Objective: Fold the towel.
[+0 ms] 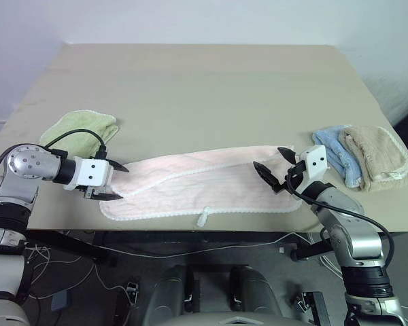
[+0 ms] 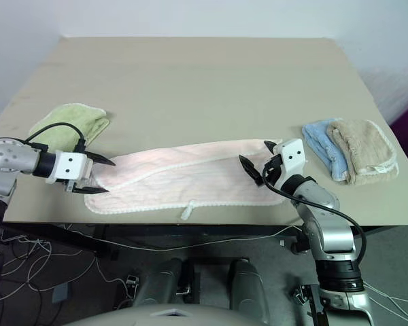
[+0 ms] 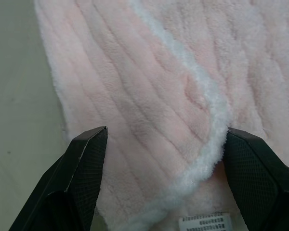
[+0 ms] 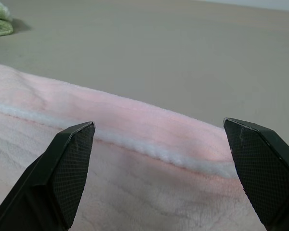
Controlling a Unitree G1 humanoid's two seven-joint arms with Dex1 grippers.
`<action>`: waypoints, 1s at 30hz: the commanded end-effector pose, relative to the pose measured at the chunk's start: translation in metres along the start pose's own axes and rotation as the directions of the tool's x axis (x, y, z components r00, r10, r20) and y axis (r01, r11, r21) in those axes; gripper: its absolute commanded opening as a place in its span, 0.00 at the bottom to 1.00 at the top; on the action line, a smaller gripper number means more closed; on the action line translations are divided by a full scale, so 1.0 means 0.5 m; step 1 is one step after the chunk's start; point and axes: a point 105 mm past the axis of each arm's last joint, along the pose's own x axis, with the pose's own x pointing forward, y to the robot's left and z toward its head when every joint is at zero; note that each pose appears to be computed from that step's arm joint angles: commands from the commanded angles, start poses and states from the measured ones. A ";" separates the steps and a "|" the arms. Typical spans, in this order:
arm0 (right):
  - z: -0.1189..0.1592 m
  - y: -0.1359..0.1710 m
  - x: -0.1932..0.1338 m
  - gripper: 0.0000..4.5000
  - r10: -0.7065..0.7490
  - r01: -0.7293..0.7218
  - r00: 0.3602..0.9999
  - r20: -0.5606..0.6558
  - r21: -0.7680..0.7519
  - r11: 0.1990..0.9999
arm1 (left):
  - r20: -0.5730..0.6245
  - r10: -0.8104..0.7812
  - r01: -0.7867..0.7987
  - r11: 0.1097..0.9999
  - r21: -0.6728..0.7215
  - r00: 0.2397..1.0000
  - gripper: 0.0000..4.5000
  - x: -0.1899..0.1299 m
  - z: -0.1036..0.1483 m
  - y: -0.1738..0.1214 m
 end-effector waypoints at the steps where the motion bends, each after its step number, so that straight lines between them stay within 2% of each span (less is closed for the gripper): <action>1: 0.031 0.001 -0.001 1.00 0.003 -0.002 0.999 0.052 -0.027 1.000 | -0.004 0.042 -0.042 0.999 0.015 0.999 0.83 -0.019 0.003 0.017; 6: 0.031 0.001 0.000 1.00 0.004 -0.002 0.999 0.053 -0.026 1.000 | -0.002 0.083 -0.083 0.996 -0.039 0.997 0.83 -0.035 -0.004 0.030; 11: 0.032 0.000 0.002 1.00 0.000 0.002 0.998 0.063 -0.019 1.000 | -0.002 0.002 -0.003 0.998 -0.068 1.000 0.83 -0.033 -0.011 -0.007; 16: 0.032 -0.001 0.003 1.00 0.000 0.001 0.998 0.063 -0.019 1.000 | -0.010 -0.008 0.007 0.998 -0.060 1.000 0.83 -0.027 -0.013 -0.020; 19: 0.033 0.000 0.003 1.00 0.002 -0.001 0.998 0.064 -0.019 1.000 | -0.006 0.011 -0.011 0.998 -0.056 1.000 0.72 -0.025 -0.011 -0.015; 28: 0.034 0.000 0.006 1.00 0.007 -0.005 0.998 0.065 -0.020 1.000 | -0.003 0.031 -0.031 0.997 -0.066 1.000 0.02 -0.023 -0.010 -0.014; 30: 0.034 0.000 0.007 1.00 0.006 -0.005 0.998 0.065 -0.020 1.000 | 0.003 0.017 -0.017 0.997 -0.081 1.000 0.00 -0.025 -0.009 -0.018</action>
